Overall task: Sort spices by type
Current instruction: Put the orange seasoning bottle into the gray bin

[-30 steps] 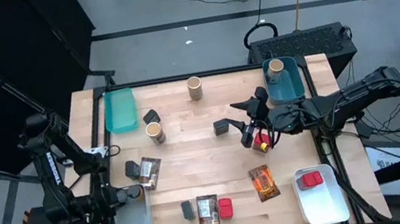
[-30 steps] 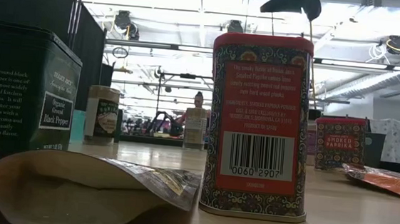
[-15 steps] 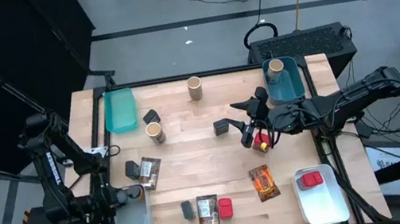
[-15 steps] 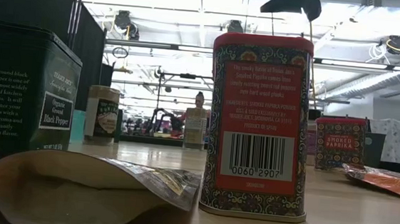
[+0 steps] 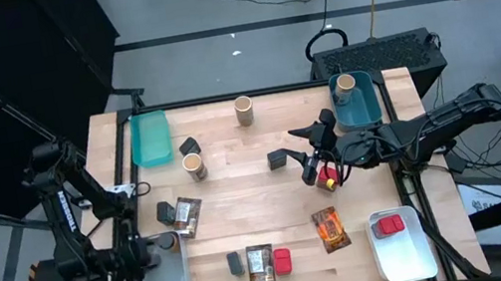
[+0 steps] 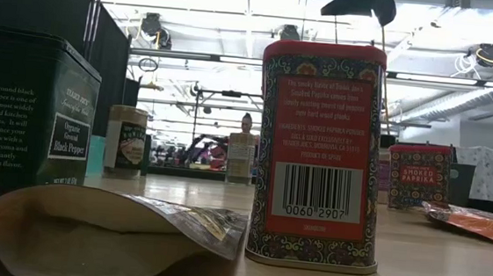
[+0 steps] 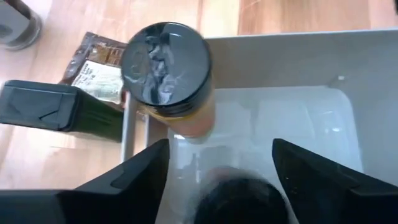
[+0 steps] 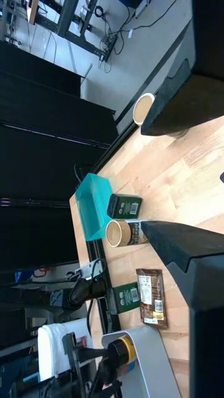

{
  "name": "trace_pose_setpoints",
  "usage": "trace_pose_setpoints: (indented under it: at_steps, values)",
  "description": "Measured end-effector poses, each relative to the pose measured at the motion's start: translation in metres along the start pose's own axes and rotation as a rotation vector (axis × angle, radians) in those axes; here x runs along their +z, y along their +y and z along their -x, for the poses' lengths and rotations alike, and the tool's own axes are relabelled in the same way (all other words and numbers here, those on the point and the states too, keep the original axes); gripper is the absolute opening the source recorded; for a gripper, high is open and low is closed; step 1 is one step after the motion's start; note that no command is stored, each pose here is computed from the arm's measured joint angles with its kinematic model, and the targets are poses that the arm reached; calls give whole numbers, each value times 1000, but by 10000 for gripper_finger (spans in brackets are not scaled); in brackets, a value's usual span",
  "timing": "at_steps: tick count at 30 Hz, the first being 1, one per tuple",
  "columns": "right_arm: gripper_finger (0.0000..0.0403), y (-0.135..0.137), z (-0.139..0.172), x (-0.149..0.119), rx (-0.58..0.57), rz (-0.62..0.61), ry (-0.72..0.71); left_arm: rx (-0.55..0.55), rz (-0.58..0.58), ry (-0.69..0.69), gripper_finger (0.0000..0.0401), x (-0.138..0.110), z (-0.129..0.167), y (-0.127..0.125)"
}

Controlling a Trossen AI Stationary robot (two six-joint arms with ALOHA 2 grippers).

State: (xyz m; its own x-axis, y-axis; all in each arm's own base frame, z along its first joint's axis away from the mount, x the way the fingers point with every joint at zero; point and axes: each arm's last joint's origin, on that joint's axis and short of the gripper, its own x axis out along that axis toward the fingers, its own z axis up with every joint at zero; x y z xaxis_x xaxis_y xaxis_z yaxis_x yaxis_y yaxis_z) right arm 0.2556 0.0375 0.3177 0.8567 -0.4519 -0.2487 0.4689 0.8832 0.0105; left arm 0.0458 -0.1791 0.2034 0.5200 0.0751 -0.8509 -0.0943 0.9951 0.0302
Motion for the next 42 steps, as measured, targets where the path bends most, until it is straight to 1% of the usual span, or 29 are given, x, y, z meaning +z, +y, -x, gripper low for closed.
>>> trace_pose_setpoints:
  at_steps: [3, 8, 11, 13, 22, 25, 27, 29, 31, 34, 36, 39, 42]
  values:
    - [219, 0, 0, 0, 0, -3, 0, 9, -9, 6, 299, 0, 0, 1]
    - [219, 0, 0, 0, 0, -3, 0, 11, -5, 78, 302, 0, 3, 3]
    - [219, 0, 0, 0, 0, -3, 0, -13, 10, 73, 302, 4, 9, 1]
    - [219, 0, 0, 0, 0, -2, 0, -24, 40, 48, 302, 8, 12, 0]
    - [219, 0, 0, 0, 0, -2, 0, -75, 207, 15, 302, 33, 27, 2]
    - [219, 0, 0, 0, 0, -2, 0, -115, 238, 19, 302, 43, 36, 3]
    - [219, 0, 0, 0, 0, 1, 0, -157, 271, 46, 302, 49, 43, 3]
    - [219, 0, 0, 0, 0, 1, 0, -224, 299, 55, 301, 56, 51, -1]
    - [219, 0, 0, 0, 0, 1, 0, -294, 281, 54, 297, 60, 55, -6]
    - [219, 0, 0, 0, 0, 2, 0, -343, 262, 110, 271, 60, 55, -12]
    - [219, 0, 0, 0, 0, 7, 0, -329, 254, 185, 240, 56, 51, -16]
    - [219, 0, 0, 0, 0, 18, 0, -302, 214, 268, 175, 51, 44, -22]
    - [219, 0, 0, 0, 0, 20, 0, -261, 174, 303, 101, 47, 38, -26]
